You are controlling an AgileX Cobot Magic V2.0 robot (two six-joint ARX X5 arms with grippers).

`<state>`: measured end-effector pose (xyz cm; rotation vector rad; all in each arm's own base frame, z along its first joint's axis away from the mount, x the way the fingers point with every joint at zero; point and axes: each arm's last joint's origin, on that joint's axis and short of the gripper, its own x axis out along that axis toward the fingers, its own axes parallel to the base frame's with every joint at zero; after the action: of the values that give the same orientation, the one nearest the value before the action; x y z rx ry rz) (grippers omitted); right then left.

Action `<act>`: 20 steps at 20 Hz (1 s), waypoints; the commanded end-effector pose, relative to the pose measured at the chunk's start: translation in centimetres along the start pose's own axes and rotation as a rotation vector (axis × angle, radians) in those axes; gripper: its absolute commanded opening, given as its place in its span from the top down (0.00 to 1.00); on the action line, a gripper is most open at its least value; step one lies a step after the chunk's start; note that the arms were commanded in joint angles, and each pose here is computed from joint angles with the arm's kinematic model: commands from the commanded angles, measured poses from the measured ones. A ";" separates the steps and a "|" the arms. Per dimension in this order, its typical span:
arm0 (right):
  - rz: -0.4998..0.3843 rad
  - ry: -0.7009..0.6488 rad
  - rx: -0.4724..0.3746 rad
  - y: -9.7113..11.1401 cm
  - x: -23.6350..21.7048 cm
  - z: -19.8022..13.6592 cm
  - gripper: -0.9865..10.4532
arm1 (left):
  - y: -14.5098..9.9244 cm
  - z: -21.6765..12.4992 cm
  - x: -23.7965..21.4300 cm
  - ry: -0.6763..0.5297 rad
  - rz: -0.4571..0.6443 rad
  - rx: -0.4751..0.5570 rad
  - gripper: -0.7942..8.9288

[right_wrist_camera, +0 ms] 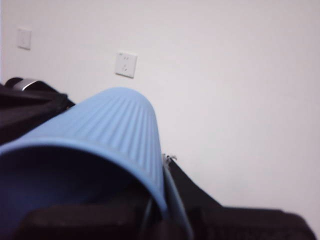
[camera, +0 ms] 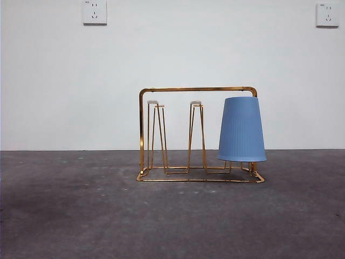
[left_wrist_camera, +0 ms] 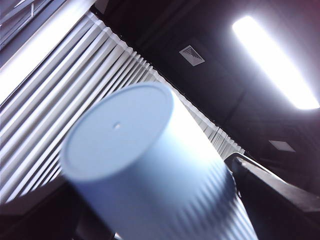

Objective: Pick up cup 1,put cup 1 in the cup rack,pick up cup 2,put cup 2 in the cup rack

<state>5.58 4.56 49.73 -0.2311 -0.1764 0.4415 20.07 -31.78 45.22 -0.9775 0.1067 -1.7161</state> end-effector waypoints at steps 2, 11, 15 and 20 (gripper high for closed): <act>0.020 0.064 -0.035 0.5 0.5 -0.9 0.92 | 0.2 0.1 -0.2 0.000 -0.015 0.015 0.44; 0.011 0.114 -0.054 0.6 0.5 -1.4 0.92 | 0.4 0.1 -0.3 0.020 -0.001 0.006 0.82; 0.024 0.159 -0.067 0.7 0.4 -1.8 0.91 | 0.5 0.1 -0.3 0.027 0.002 0.003 0.93; 0.027 0.188 -0.040 0.7 0.2 -2.0 0.71 | 0.6 0.4 -0.5 0.028 0.005 0.008 0.93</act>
<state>5.85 4.79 47.82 -0.3265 -0.0094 0.4501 20.79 -31.65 44.74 -0.9596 0.1575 -1.7142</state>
